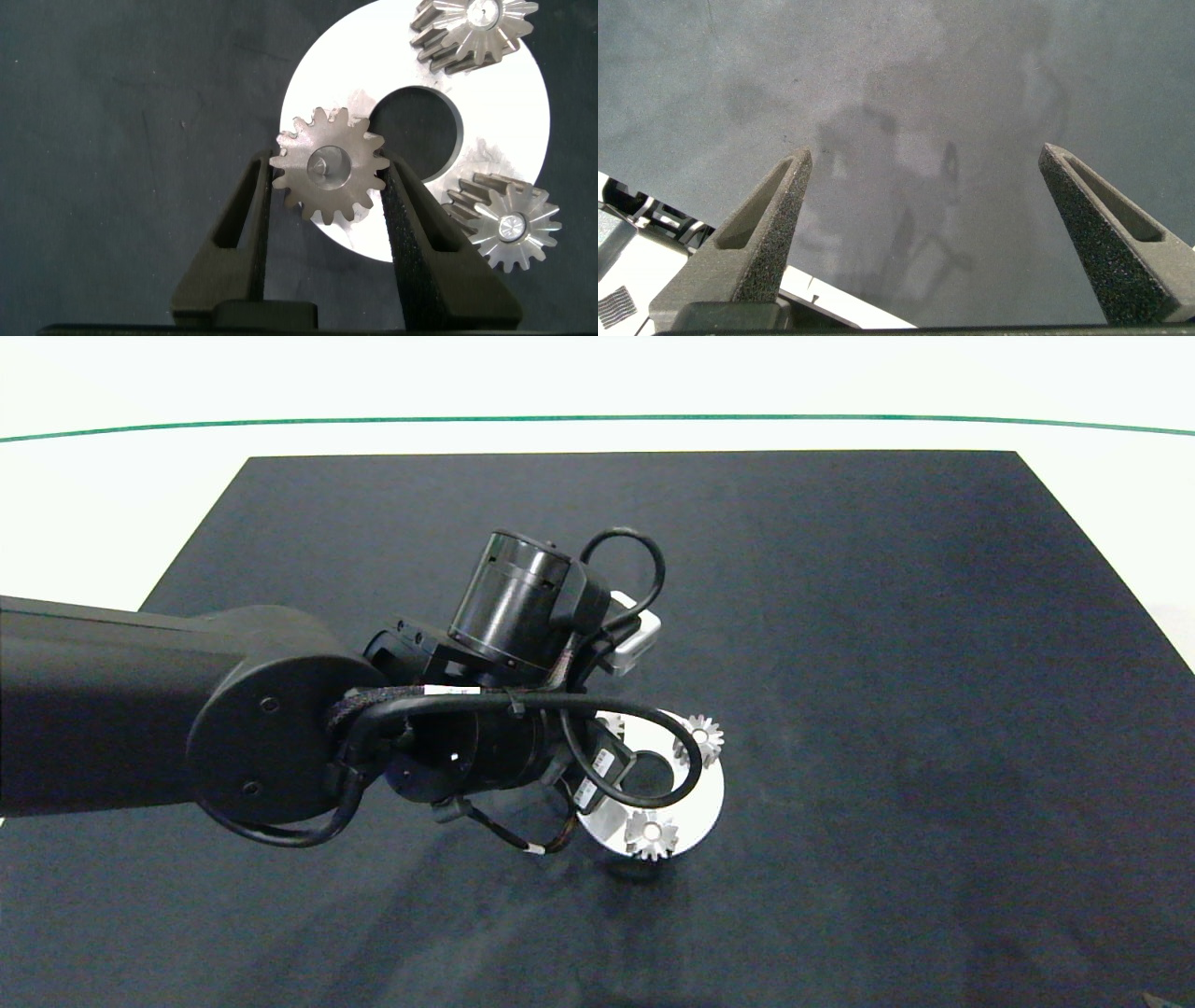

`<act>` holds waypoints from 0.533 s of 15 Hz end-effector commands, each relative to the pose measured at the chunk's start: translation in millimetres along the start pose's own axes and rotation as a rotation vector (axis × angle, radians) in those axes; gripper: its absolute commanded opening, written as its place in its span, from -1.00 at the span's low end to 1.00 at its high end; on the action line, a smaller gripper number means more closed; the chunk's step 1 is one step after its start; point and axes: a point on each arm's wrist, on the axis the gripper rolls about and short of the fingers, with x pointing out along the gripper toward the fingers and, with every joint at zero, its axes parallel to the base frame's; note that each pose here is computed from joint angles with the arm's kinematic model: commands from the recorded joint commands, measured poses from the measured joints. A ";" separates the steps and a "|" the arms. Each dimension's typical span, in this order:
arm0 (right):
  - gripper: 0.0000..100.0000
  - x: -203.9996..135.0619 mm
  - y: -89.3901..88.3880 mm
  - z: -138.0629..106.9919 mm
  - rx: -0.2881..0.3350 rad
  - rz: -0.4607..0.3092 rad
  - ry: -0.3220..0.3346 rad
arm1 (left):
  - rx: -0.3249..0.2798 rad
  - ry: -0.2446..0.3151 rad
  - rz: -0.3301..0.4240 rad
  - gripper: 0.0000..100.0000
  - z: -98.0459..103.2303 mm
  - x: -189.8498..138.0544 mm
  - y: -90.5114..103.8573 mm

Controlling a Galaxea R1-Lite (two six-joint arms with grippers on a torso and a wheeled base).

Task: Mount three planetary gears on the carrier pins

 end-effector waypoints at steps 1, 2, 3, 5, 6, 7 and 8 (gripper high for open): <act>1.00 -0.2 0.1 -0.4 -0.003 0.000 0.002 | 0.000 0.002 0.003 -1.00 -0.9 -1.4 1.1; 1.00 -1.1 0.0 -0.8 -0.002 -0.001 -0.002 | -0.004 0.002 0.010 -1.00 -1.2 -1.5 3.3; 1.00 -1.1 0.0 -0.8 -0.002 -0.001 -0.002 | -0.004 0.001 0.010 -1.00 -1.0 -2.0 3.5; 1.00 -1.1 0.1 -0.9 -0.004 -0.001 -0.001 | -0.006 0.001 0.014 -1.00 -1.7 -2.9 5.7; 1.00 -0.9 0.2 -1.2 -0.004 0.000 0.000 | -0.010 0.004 0.020 -1.00 -2.2 -2.4 7.7; 1.00 -0.9 0.2 -1.2 -0.004 0.000 0.000 | -0.007 0.005 0.022 -1.00 -2.6 -2.6 8.7; 1.00 -0.9 0.2 -1.2 -0.006 0.000 0.000 | -0.009 0.009 0.025 -1.00 -3.9 -1.9 10.4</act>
